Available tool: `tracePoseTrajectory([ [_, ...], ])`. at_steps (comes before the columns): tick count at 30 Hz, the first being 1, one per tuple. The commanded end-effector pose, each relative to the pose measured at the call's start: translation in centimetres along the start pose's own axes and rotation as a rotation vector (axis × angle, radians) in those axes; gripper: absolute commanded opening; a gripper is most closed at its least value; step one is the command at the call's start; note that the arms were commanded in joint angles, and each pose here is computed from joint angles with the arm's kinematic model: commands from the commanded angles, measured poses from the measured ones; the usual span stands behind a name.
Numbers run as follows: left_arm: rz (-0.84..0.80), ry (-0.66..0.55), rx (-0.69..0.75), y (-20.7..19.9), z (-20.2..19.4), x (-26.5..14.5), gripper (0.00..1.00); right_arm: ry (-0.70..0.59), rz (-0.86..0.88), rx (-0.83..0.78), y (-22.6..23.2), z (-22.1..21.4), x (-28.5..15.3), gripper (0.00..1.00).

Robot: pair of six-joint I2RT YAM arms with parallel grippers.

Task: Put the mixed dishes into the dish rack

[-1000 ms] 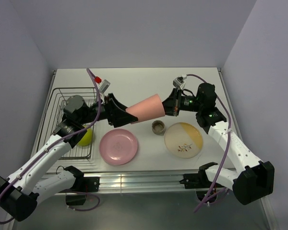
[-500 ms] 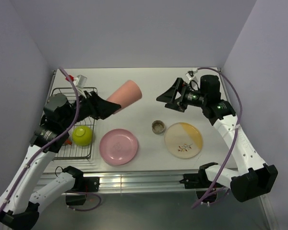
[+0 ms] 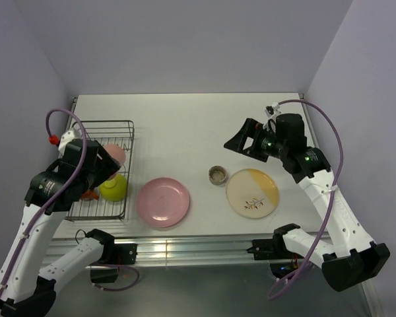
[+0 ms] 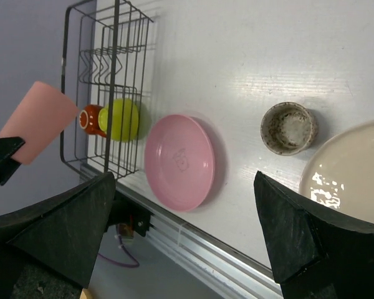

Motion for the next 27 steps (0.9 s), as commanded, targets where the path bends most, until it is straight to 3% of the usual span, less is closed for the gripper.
tracePoseTrajectory([
  [1, 0.201, -0.027, -0.130, 3.1, 0.4, -2.4, 0.00, 0.006, -0.006, -0.077, 0.6, -0.8, 0.1, 1.00],
  [12, 0.398, 0.150, -0.110, 5.7, -1.9, 1.4, 0.00, 0.061, -0.020, -0.142, -0.2, -3.5, 1.5, 1.00],
  [24, 0.376, 0.331, -0.108, 7.6, -4.4, 3.0, 0.00, 0.102, -0.033, -0.148, -0.6, -4.0, 2.8, 1.00],
  [27, 0.430, 0.326, -0.102, 8.4, -4.5, 2.7, 0.00, 0.103, -0.035, -0.148, -0.7, -4.1, 3.0, 1.00],
])
Point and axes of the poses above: each gripper's point midway between its finger pads, its own x axis out along the fingers, its own y axis along the line the jaws close on, z = x × y, the point moved 5 cm from there along -x, back along the fingers, and after that the axes turned 11 degrees about x, right-handed, at the moved point
